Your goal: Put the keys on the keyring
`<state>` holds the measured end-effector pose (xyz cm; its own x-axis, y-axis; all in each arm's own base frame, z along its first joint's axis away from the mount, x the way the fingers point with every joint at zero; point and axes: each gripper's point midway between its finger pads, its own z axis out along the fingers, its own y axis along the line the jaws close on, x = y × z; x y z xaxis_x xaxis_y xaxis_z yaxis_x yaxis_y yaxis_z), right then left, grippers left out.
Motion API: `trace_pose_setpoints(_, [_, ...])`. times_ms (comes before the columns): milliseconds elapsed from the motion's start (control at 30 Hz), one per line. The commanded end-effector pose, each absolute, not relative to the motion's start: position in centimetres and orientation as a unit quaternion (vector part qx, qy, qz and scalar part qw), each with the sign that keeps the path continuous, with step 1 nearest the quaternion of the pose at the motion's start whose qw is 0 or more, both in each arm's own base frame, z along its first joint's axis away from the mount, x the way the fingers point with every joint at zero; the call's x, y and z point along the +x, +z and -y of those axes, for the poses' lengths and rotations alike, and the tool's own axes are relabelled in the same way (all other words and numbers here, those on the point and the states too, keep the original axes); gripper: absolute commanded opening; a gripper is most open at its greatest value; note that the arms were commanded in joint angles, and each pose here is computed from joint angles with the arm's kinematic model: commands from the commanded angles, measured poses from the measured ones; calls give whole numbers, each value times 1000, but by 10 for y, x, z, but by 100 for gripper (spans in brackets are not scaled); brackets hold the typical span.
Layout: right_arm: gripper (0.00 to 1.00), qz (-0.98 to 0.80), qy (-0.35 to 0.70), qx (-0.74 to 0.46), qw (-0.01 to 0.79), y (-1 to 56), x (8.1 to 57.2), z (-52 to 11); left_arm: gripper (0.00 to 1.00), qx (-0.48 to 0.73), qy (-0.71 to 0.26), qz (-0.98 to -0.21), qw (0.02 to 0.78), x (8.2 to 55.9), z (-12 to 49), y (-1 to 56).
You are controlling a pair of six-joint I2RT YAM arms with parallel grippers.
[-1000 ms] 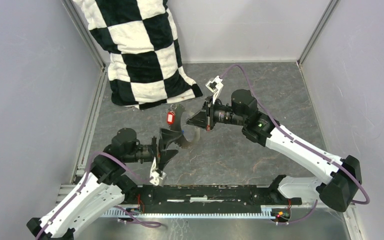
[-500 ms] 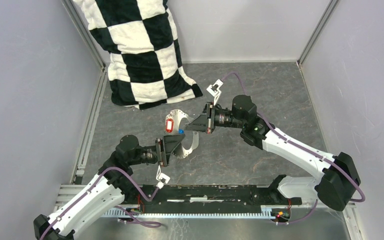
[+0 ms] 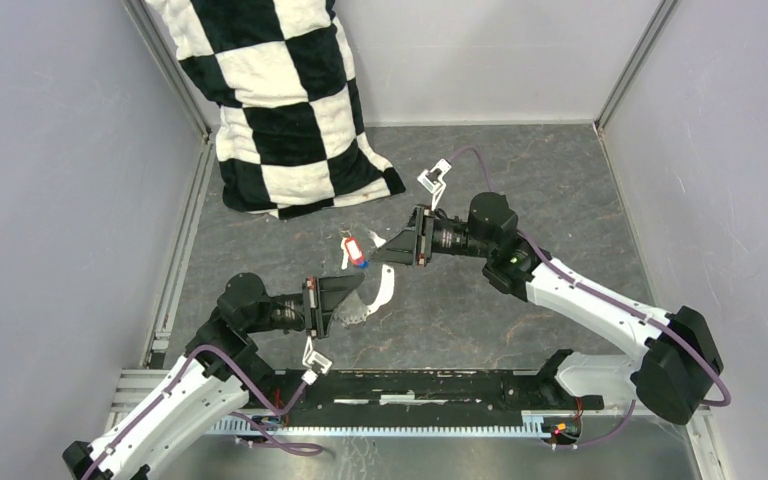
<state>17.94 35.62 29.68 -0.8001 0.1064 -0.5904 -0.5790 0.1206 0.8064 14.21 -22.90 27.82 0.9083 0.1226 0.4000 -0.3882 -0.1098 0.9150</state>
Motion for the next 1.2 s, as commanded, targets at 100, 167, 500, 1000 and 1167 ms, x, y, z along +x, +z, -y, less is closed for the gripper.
trace_pose_setpoints(100, [56, -670, 626, -208, 341, 320, 184, -336, 2, 755, 66, 15, 653, 123, 224, 292])
trace_pose_setpoints(167, [64, -678, 599, -231, 358, 317, 188, -329, 2, 760, 23, -31, 649, 123, 223, 291])
trace_pose_setpoints(500, [98, -572, 396, -414, 588, 369, 195, -278, 2, 657, -331, -401, 546, 115, 241, 310])
trace_pose_setpoints(1000, [97, -389, 440, -552, 592, 385, 130, -290, 2, 533, -429, -484, 545, 118, 251, 334])
trace_pose_setpoints(1167, [88, -360, 440, -579, 585, 383, 123, -304, 2, 507, -466, -490, 534, 115, 256, 344])
